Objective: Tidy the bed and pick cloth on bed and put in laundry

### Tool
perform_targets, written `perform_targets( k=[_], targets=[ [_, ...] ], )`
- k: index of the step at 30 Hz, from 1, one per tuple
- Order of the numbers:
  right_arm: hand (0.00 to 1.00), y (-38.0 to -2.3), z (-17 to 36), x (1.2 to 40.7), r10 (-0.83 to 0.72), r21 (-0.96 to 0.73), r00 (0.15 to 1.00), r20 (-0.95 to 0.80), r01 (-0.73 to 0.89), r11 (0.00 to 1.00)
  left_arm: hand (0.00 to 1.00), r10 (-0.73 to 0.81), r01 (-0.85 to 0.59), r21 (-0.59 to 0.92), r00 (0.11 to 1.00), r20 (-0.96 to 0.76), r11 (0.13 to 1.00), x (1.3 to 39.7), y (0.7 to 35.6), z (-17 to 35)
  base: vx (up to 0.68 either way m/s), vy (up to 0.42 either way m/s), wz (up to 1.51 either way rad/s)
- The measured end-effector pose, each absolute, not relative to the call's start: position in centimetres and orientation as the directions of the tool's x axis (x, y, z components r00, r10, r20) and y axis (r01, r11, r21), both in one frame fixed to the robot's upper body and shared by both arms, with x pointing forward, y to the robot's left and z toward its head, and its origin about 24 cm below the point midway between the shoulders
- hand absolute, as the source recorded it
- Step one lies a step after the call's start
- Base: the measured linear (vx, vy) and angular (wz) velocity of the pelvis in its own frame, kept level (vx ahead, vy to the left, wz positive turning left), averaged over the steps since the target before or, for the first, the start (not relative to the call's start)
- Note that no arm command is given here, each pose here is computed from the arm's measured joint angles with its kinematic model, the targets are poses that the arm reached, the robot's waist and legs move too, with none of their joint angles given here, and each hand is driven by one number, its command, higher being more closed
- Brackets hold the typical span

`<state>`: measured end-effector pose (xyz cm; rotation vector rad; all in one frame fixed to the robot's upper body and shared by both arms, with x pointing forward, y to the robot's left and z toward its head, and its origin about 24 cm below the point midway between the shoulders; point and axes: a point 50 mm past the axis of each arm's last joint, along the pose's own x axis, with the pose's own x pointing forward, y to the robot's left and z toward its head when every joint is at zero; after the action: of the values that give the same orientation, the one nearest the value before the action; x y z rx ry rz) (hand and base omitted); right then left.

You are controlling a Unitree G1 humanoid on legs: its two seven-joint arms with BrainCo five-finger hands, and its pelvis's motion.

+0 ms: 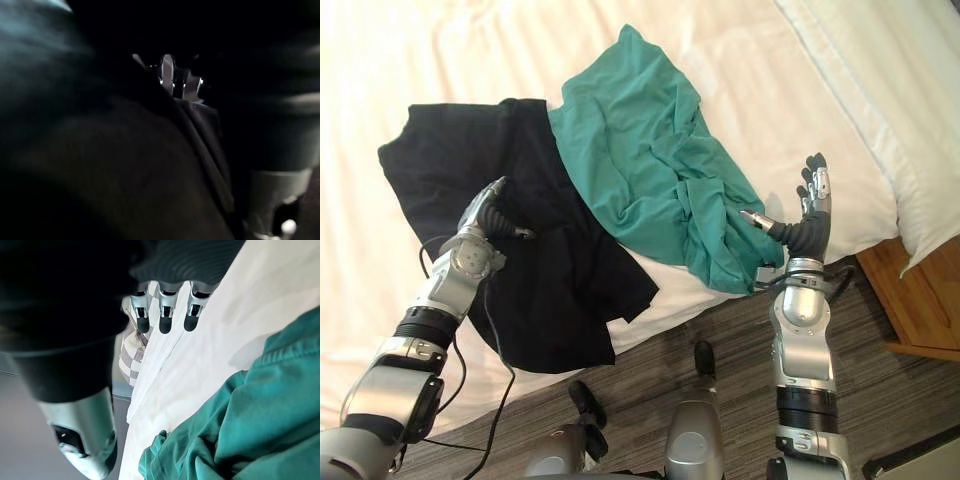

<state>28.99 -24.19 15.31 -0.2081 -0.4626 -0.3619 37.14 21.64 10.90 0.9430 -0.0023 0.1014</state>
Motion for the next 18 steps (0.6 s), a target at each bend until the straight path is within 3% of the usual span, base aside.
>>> perform_targets(
  k=[4, 11, 18],
  targets=[
    [0.0, -23.8, 16.3, 29.5, -0.279, -0.139, 0.823, 0.495, 0.393, 0.909, 1.0, 0.037, -0.074, 0.799, 0.997, 0.065, 0.597, 36.0, 21.0, 10.5, -0.03, -0.008, 0.06],
    [0.0, -25.7, 20.7, 30.2, -0.246, -0.289, 0.752, 0.612, 0.502, 0.815, 1.0, -0.017, -0.072, 0.683, 0.992, 0.122, 0.726, 33.2, 20.5, 8.5, -0.05, -0.01, 0.23],
    [0.0, -28.0, 22.8, 31.3, -0.191, -0.456, 0.769, 0.611, 0.539, 0.708, 1.0, 0.025, -0.088, 0.535, 0.992, 0.124, 0.84, 30.7, 21.8, 6.3, -0.04, -0.01, 0.11]
  ],
)
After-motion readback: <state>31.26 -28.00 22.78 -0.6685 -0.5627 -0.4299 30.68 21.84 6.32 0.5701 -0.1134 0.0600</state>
